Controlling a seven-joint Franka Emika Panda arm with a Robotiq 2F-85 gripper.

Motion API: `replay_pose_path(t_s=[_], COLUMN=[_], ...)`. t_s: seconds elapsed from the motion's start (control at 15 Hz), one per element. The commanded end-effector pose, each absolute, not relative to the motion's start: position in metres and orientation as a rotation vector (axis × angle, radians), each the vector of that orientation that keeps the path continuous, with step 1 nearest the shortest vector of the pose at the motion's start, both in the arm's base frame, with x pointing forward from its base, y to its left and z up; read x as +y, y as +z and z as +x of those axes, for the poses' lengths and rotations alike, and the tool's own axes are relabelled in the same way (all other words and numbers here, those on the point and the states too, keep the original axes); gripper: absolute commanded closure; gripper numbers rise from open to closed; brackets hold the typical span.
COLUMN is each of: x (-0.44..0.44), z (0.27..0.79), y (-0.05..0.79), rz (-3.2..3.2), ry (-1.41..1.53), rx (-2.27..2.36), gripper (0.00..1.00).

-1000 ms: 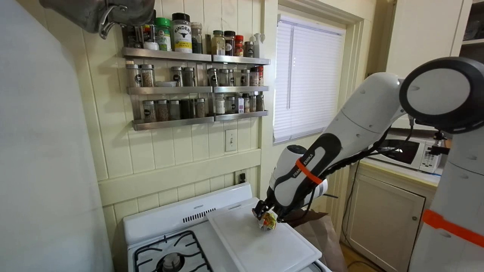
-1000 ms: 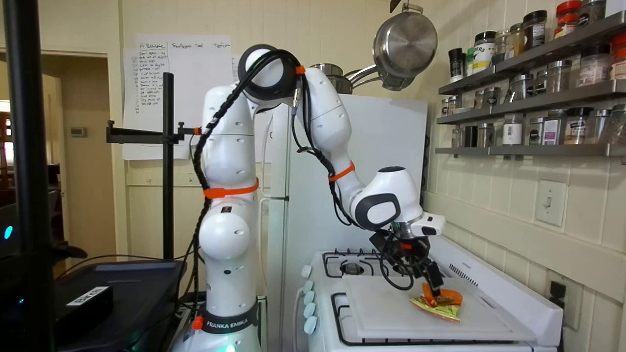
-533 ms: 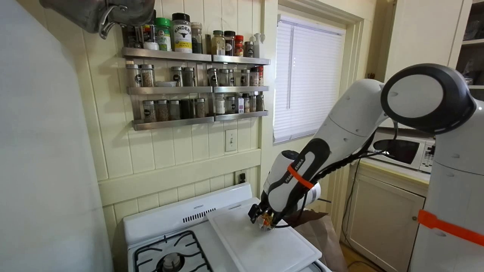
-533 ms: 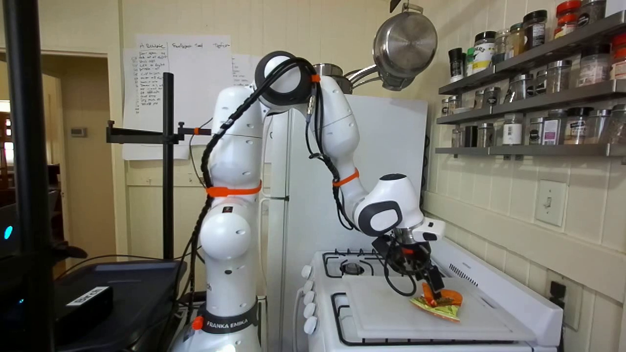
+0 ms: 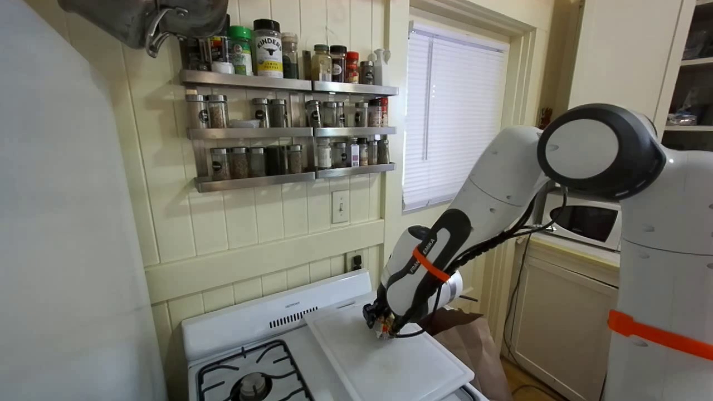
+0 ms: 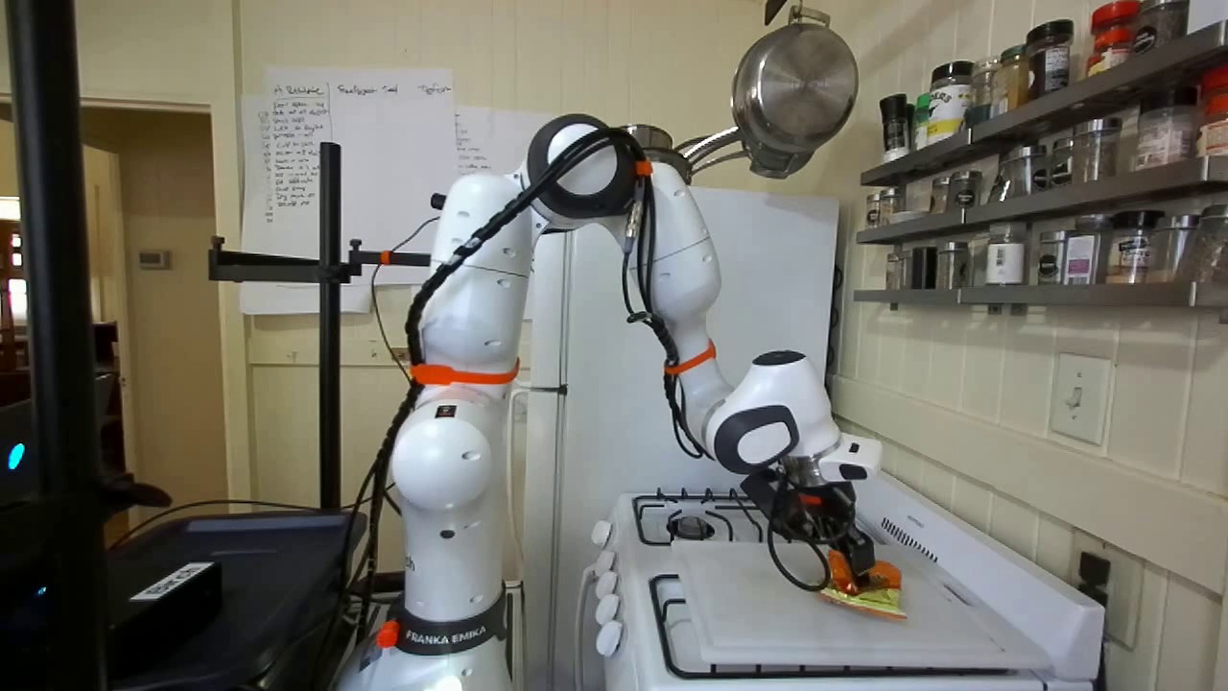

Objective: Put the yellow packet inside the brown paper bug

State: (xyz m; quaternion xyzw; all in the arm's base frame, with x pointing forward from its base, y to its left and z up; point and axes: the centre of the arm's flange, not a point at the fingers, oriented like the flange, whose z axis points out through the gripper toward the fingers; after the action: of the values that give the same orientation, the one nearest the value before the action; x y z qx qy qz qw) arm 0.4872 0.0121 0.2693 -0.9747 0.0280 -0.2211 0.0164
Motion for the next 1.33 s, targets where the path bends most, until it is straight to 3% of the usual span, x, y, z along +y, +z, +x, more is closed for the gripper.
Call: replay_pose_path(t_s=[0.0,0.13,0.87,1.27], x=[-0.011,-0.023,-0.110,-0.188], z=[0.500,0.505,0.528,0.513], y=[0.277,0.287,0.344,0.317], rz=[-3.016,-3.004,-2.980,-3.019], ry=[-0.733,-0.755,-0.972,-0.929], rx=[0.154,0.199,0.423,0.637], gripper=[0.85,0.99,1.00,1.00])
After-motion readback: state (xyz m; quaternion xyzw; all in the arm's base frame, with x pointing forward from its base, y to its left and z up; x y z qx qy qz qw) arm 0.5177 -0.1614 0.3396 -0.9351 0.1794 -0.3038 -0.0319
